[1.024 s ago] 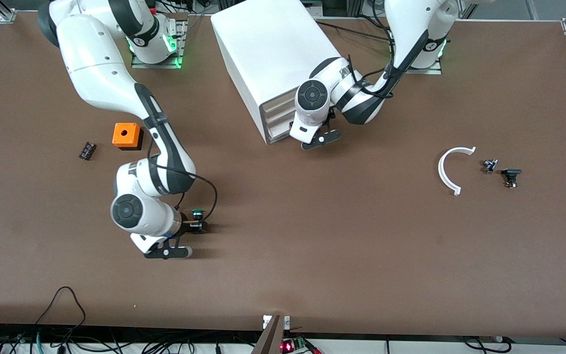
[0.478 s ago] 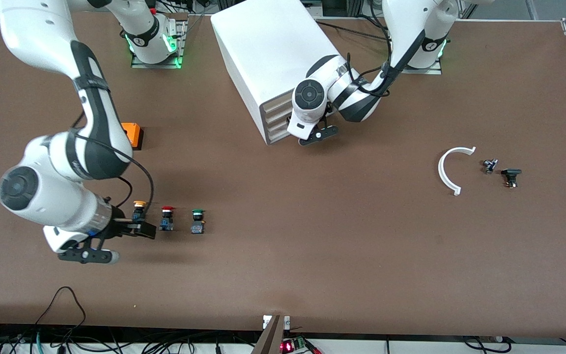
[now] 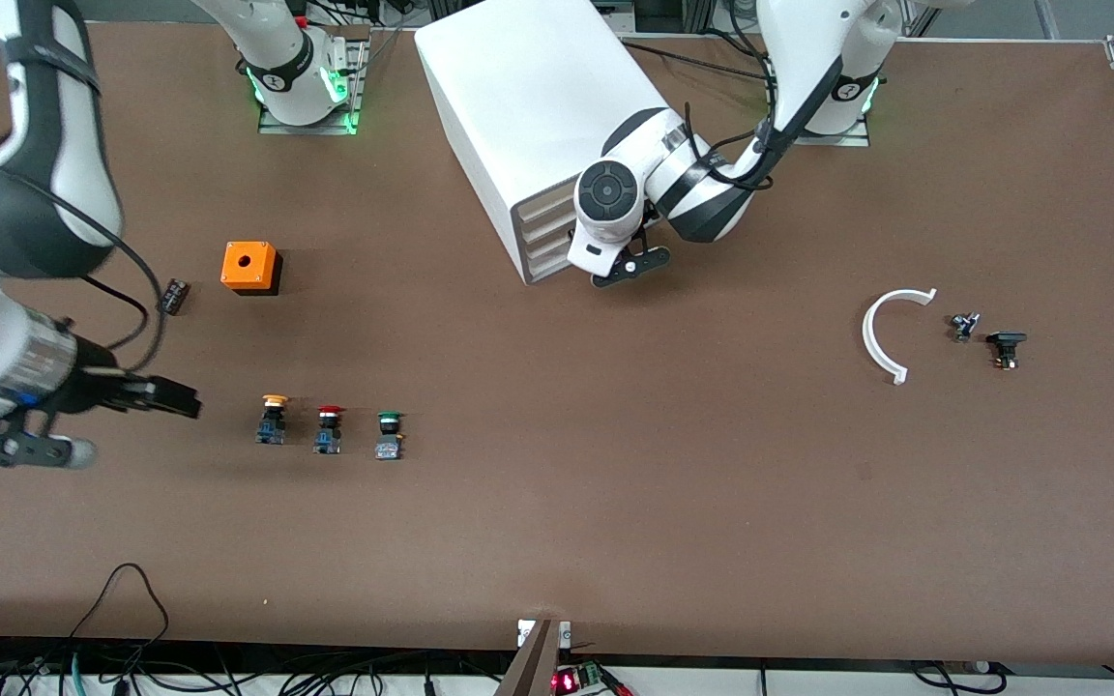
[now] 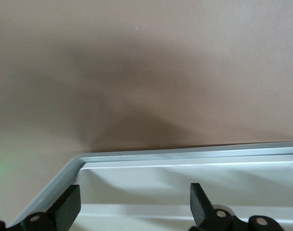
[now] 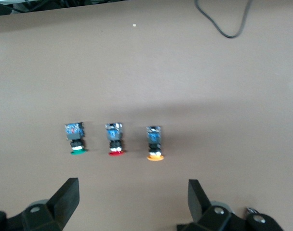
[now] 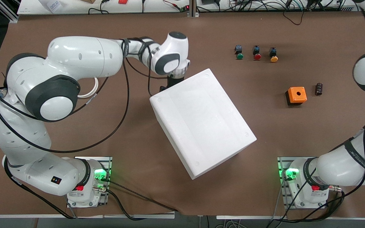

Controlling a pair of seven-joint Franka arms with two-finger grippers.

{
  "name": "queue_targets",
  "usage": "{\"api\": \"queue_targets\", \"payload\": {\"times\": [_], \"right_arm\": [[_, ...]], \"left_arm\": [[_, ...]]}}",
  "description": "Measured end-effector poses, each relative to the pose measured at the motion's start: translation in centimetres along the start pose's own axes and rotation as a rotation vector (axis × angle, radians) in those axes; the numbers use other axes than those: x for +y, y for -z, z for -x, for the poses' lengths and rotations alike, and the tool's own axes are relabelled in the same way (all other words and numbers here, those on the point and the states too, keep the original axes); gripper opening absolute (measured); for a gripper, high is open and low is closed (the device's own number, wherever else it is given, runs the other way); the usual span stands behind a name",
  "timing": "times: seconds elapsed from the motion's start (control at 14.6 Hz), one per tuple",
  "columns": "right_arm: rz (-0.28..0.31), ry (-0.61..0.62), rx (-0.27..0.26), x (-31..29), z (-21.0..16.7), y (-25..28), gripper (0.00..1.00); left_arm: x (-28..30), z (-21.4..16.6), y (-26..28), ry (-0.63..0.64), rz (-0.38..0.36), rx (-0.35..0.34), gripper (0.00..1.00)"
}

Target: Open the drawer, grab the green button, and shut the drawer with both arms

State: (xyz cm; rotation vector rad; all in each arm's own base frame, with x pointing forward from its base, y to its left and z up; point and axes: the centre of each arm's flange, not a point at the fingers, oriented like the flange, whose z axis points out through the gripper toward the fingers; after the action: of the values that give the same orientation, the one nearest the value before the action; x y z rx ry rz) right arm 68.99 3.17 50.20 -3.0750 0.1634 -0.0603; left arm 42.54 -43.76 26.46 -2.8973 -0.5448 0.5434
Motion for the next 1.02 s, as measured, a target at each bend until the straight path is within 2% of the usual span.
{"api": "queue_targets", "payload": {"times": [0.34, 0.55, 0.82, 1.02], "right_arm": [[0.051, 0.007, 0.016, 1.9, 7.2, 4.0, 1.00], [0.048, 0.009, 0.024, 2.2, 10.4, 5.7, 1.00], [0.047, 0.020, 0.024, 1.8, 12.4, 8.1, 1.00], [0.047, 0.024, 0.030, 1.5, 12.7, 10.6, 1.00]], "left_arm": [[-5.3, -7.8, 12.8, -0.151, 0.012, 0.057, 1.00], [-9.5, -12.3, 18.2, -0.284, -0.006, 0.148, 1.00], [-15.4, -16.0, 24.0, -0.454, -0.019, 0.255, 1.00], [-21.9, -18.8, 27.3, -0.546, -0.037, 0.300, 1.00]]}}
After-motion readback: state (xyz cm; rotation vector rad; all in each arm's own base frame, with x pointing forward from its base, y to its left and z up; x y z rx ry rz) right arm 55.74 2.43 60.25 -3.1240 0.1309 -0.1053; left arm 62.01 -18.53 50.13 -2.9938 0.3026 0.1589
